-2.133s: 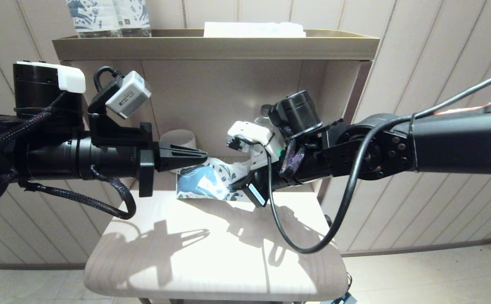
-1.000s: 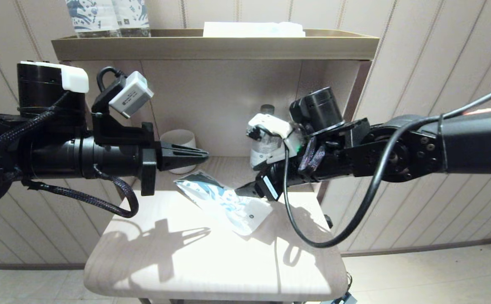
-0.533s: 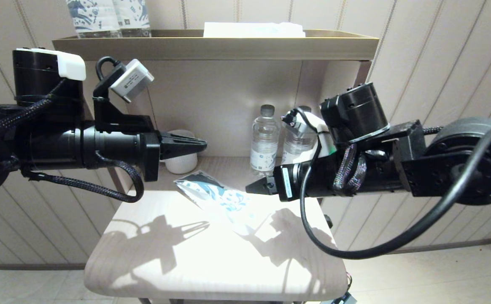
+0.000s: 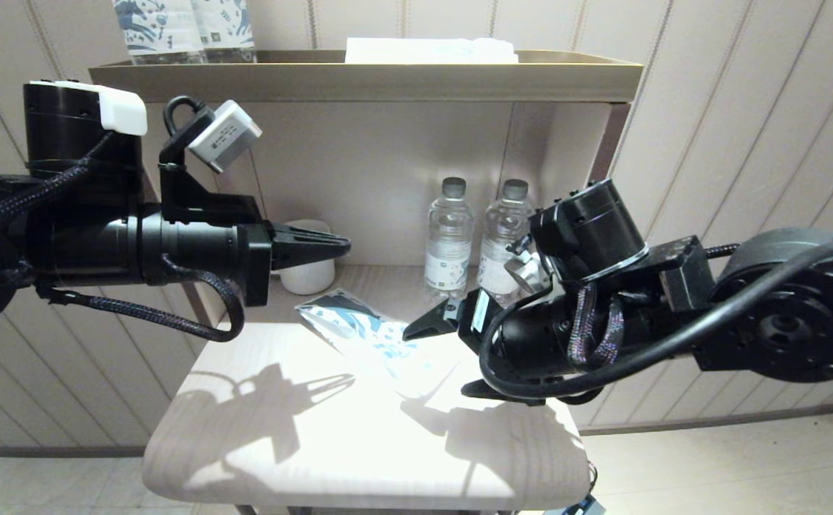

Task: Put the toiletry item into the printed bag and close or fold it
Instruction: Close the strorage bag and place it on the desk

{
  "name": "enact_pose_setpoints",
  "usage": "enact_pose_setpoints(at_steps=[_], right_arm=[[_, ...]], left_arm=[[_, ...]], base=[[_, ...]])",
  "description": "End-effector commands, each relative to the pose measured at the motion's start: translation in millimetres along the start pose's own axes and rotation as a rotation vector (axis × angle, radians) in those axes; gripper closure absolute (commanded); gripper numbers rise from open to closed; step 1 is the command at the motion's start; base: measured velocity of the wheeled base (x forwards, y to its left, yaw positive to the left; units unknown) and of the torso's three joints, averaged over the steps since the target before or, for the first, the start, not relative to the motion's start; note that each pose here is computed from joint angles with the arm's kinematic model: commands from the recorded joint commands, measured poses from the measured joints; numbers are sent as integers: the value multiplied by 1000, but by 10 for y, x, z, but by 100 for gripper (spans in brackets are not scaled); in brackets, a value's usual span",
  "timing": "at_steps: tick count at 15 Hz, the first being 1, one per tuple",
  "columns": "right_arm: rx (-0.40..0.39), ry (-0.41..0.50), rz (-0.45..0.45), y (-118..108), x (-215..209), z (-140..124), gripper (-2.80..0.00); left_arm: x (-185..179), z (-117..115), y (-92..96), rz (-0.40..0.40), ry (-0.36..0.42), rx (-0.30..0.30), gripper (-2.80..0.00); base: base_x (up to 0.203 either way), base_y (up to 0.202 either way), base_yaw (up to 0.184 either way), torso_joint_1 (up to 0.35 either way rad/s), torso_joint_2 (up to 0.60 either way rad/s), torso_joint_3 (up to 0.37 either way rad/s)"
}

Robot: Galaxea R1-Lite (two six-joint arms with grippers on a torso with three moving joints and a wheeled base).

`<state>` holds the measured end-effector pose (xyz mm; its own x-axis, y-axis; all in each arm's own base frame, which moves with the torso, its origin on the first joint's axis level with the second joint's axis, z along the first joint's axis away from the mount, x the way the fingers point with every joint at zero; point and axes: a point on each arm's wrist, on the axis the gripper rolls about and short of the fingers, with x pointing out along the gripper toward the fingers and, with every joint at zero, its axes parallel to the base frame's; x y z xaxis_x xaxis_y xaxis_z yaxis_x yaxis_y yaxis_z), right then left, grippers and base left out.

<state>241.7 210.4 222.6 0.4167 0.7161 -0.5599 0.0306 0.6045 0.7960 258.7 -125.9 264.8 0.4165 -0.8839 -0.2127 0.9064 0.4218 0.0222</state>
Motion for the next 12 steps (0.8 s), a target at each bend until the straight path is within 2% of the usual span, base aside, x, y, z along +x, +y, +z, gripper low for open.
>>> enact_pose_setpoints(at_steps=[1,3,7,10,12], right_arm=[[38,35,-47,-112,57,-47,-280],[64,46,-86,-227,105,-70,-280],[62,49,-113,-296,231,-54,-280],[37,6,-36,-248,442,43,-280],[36,1,-26,-252,608,98,-280]], left_arm=[[55,-40,38,-6,11,-8,0],[101,-74,55,-12,20,-14,0],[166,-109,46,-30,30,-17,0],[194,-130,61,-31,35,-18,0],[198,-130,64,-31,36,-18,0]], base=[[0,0,0,0,0,0],[0,0,0,0,0,0],[0,0,0,0,0,0],[0,0,0,0,0,0],[0,0,0,0,0,0]])
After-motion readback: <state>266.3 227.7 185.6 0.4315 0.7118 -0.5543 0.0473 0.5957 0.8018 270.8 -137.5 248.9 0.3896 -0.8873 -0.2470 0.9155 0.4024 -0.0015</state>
